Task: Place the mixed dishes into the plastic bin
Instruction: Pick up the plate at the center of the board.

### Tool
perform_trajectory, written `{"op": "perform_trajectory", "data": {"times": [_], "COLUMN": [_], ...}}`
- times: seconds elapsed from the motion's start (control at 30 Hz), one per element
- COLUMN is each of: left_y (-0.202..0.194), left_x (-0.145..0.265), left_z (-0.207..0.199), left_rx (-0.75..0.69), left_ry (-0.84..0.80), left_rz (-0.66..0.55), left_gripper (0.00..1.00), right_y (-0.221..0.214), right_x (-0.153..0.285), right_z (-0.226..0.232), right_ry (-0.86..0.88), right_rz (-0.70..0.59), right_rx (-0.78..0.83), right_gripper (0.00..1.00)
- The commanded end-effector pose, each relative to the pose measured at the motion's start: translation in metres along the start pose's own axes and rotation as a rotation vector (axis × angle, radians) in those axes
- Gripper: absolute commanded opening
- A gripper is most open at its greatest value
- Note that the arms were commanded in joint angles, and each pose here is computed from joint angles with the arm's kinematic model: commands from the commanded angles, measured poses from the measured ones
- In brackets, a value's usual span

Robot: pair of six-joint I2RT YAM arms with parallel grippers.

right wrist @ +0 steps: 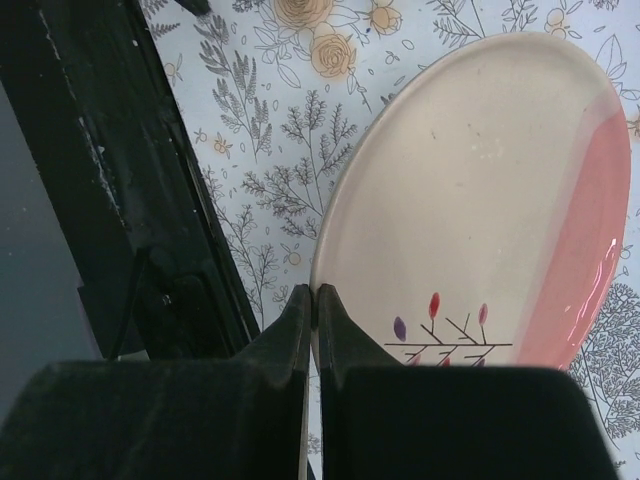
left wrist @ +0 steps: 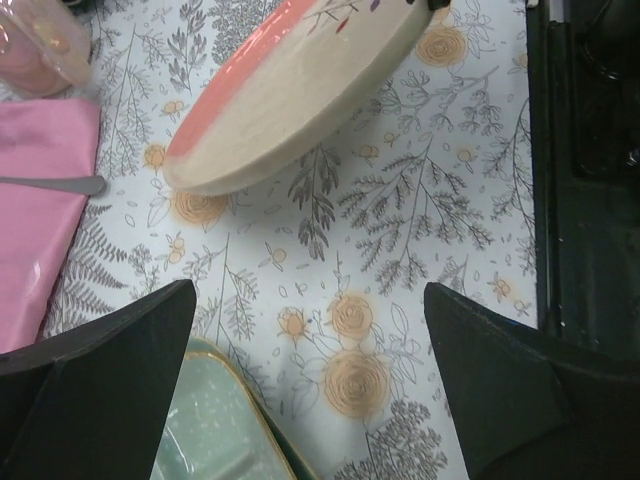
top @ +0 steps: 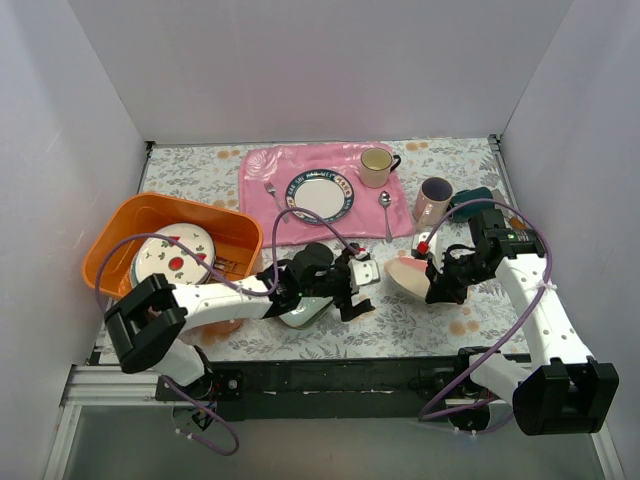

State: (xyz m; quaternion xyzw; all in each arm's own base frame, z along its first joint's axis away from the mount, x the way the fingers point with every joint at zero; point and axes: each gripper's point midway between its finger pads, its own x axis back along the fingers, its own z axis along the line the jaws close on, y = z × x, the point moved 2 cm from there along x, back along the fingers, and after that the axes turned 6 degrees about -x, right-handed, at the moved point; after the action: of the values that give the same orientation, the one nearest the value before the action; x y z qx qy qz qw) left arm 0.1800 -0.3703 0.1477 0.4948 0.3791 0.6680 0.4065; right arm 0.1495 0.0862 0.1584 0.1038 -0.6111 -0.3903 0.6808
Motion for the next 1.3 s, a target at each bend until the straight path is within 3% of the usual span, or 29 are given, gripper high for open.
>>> {"op": "perform_trajectory", "data": {"times": [0.0, 0.73, 0.87, 1.1, 1.13, 1.2, 1.27], "left_y": [0.043, 0.053, 0.048, 0.049, 0.049, 0.051, 0.056], "left_x": [-0.019, -0.078, -0.084, -0.083, -0.083, -0.081, -0.079], "left_z": [0.023, 0.006, 0.007, 0.013, 0.012, 0.013, 0.013], "left_rx": [-0.125, -0.213, -0.231, -0.253, -0.254, -0.262, -0.263], "left_ry": [0.071, -0.060, -0.038, 0.004, 0.003, 0.008, 0.013], "left_rz": [-0.129, -0.107, -0.057, -0.032, -0.029, -0.030, -0.039], "left_gripper": [0.98, 0.95, 0.83, 0.36, 0.22, 0.06, 0.00], "right_y": [0.026, 0.048, 0.052, 0.055, 0.056, 0.058, 0.061], "right_x": [0.010, 0.013, 0.014, 0.014, 0.015, 0.015, 0.017], "right_z": [0.013, 0.022, 0.022, 0.021, 0.020, 0.019, 0.017], "right_ry": [0.056, 0.111, 0.118, 0.121, 0.123, 0.122, 0.120], "right_rz": [-0.095, -0.174, -0.187, -0.188, -0.188, -0.191, -0.194], "right_rx": [0.028, 0.023, 0.021, 0.000, -0.004, -0.009, -0.011], "right_gripper": [0.01, 0.01, 0.01, 0.01, 0.01, 0.01, 0.01]}}
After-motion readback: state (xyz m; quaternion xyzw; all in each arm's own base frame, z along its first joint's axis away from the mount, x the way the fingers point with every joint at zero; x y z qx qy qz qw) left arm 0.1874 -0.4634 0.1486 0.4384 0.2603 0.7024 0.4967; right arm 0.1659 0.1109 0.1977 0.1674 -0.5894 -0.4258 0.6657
